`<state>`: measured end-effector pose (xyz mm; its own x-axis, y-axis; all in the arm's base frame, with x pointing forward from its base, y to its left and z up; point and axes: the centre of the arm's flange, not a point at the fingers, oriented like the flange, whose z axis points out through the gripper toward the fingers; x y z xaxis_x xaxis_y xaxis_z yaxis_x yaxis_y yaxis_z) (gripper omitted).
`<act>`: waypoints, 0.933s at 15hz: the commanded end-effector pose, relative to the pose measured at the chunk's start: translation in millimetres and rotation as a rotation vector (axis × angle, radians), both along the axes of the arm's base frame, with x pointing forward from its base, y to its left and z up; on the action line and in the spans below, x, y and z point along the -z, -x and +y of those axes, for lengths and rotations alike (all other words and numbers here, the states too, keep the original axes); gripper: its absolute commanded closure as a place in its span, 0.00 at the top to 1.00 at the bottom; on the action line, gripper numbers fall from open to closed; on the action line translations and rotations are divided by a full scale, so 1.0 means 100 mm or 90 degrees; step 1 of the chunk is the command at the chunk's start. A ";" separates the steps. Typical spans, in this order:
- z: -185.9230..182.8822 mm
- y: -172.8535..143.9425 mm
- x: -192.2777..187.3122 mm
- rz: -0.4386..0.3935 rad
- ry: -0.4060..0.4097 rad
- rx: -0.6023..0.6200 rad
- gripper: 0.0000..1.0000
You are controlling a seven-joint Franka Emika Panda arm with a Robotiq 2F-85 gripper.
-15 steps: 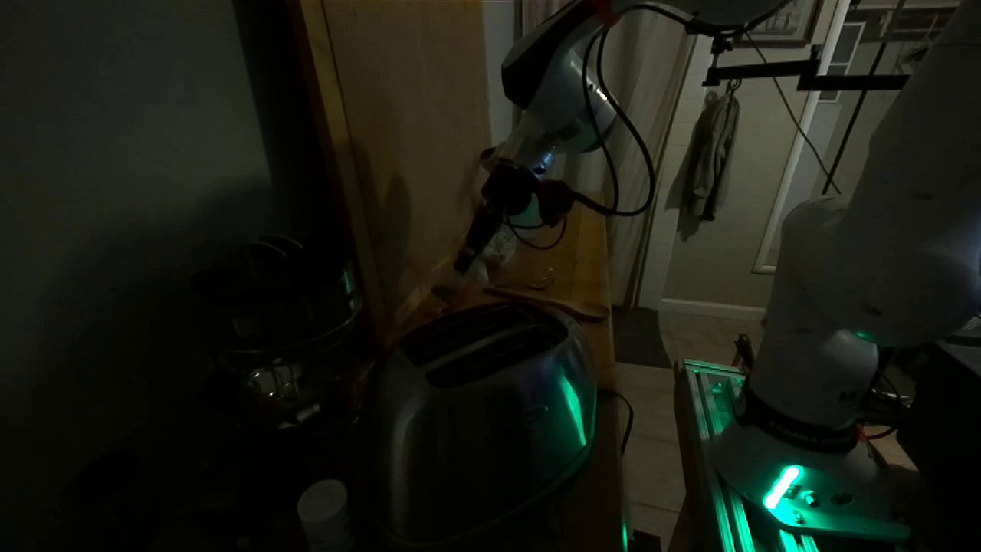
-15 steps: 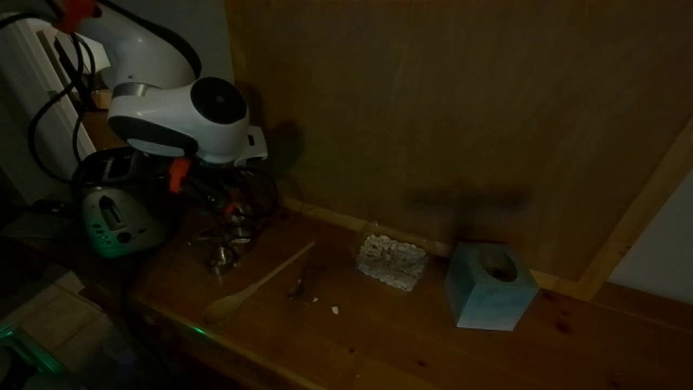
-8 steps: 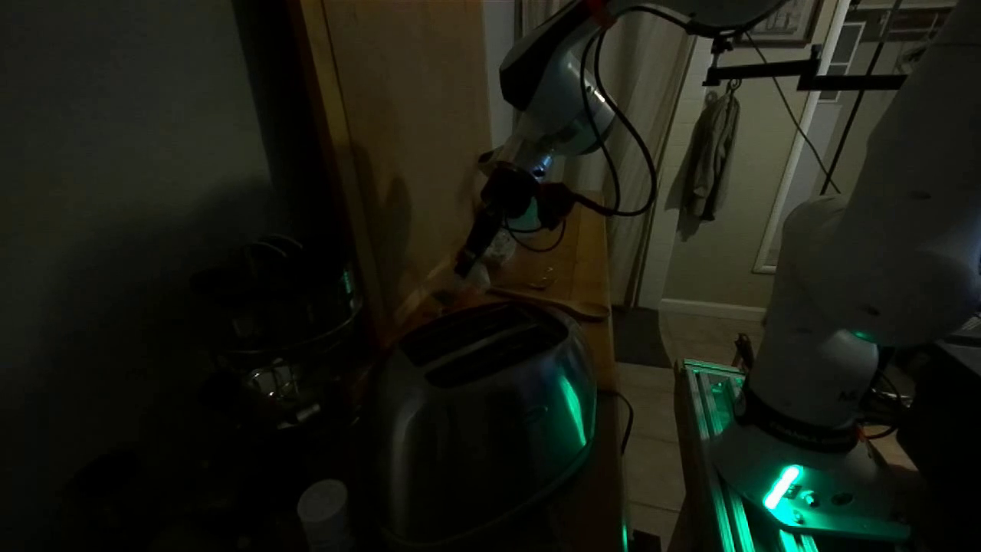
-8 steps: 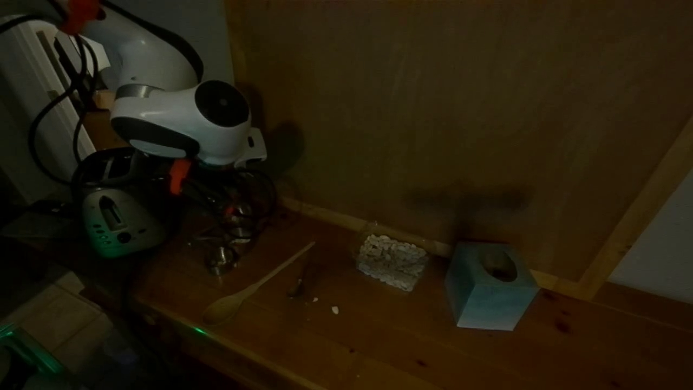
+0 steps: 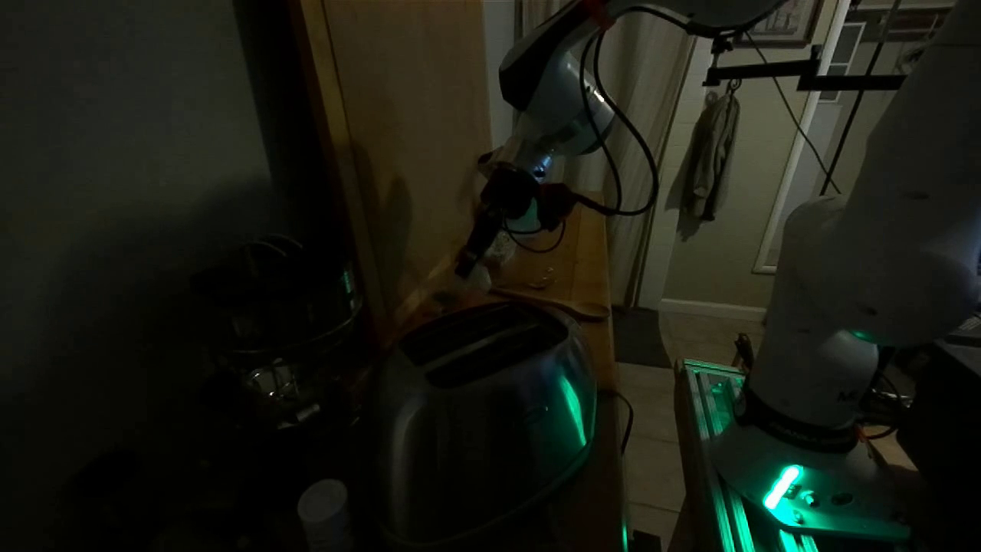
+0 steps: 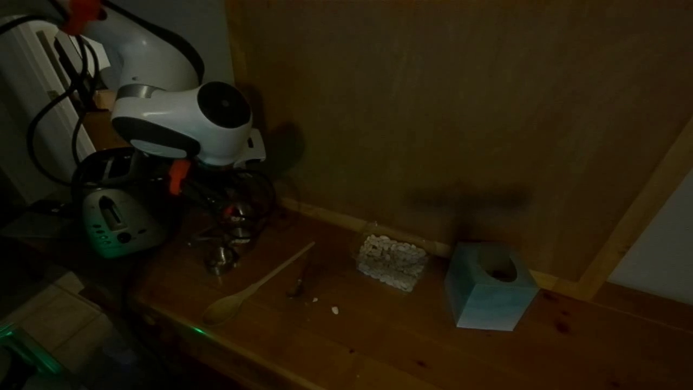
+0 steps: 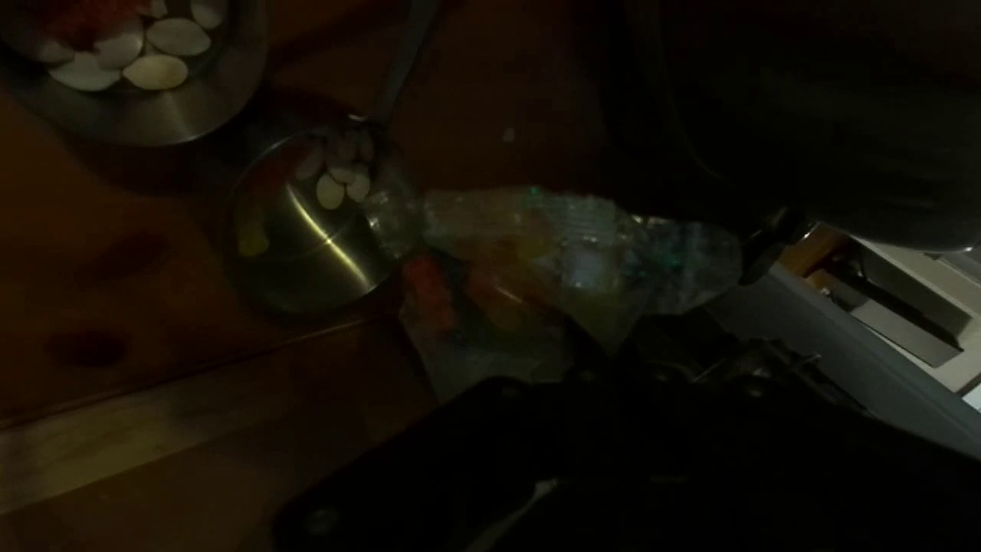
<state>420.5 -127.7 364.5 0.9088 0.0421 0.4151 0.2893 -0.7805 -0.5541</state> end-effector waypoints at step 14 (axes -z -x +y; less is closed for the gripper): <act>0.16 -0.01 -0.26 -0.071 0.086 -0.061 0.03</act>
<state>425.5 -113.1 379.8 0.8768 0.1266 0.4639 0.3743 -0.7853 -0.4932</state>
